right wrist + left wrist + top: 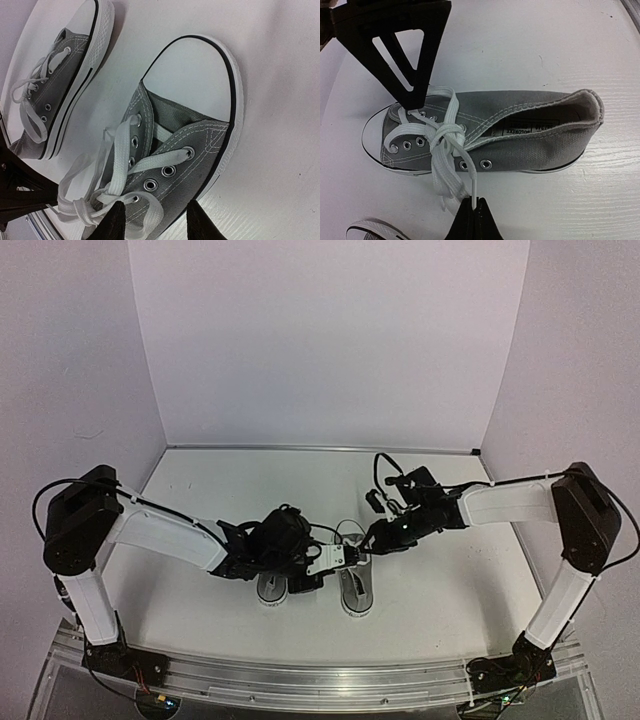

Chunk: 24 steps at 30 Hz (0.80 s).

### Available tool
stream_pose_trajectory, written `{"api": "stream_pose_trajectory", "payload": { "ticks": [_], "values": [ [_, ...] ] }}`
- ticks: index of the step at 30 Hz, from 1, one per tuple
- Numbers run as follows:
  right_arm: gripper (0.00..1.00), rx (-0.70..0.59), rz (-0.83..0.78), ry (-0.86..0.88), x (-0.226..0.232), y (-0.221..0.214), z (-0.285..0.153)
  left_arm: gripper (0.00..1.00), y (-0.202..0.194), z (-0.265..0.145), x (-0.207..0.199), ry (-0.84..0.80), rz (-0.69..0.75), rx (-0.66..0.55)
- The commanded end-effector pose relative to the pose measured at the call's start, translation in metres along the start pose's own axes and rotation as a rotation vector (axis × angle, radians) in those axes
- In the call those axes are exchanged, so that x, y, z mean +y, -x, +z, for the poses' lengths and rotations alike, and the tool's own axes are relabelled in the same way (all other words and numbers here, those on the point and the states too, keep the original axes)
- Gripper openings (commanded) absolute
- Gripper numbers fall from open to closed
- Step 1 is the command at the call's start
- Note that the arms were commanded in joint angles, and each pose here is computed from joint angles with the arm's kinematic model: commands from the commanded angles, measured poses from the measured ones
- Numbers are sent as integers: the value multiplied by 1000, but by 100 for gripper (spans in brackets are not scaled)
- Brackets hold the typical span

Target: Tie the shoes

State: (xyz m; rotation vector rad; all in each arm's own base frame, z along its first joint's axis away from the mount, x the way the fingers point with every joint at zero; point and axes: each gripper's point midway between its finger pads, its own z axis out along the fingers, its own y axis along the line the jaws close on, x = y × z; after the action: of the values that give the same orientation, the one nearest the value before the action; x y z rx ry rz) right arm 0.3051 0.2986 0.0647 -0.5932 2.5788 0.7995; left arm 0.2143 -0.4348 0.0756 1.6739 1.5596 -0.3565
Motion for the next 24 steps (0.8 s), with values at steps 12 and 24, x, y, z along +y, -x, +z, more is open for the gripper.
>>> {"api": "stream_pose_trajectory", "payload": {
  "ticks": [12, 24],
  "values": [
    [38, 20, -30, -6, -2, 3, 2, 0, 0, -38, 4, 22, 3, 7],
    [38, 59, -68, 21, 4, -4, 4, 0, -2, -53, 6, 39, 15, 17]
  ]
}}
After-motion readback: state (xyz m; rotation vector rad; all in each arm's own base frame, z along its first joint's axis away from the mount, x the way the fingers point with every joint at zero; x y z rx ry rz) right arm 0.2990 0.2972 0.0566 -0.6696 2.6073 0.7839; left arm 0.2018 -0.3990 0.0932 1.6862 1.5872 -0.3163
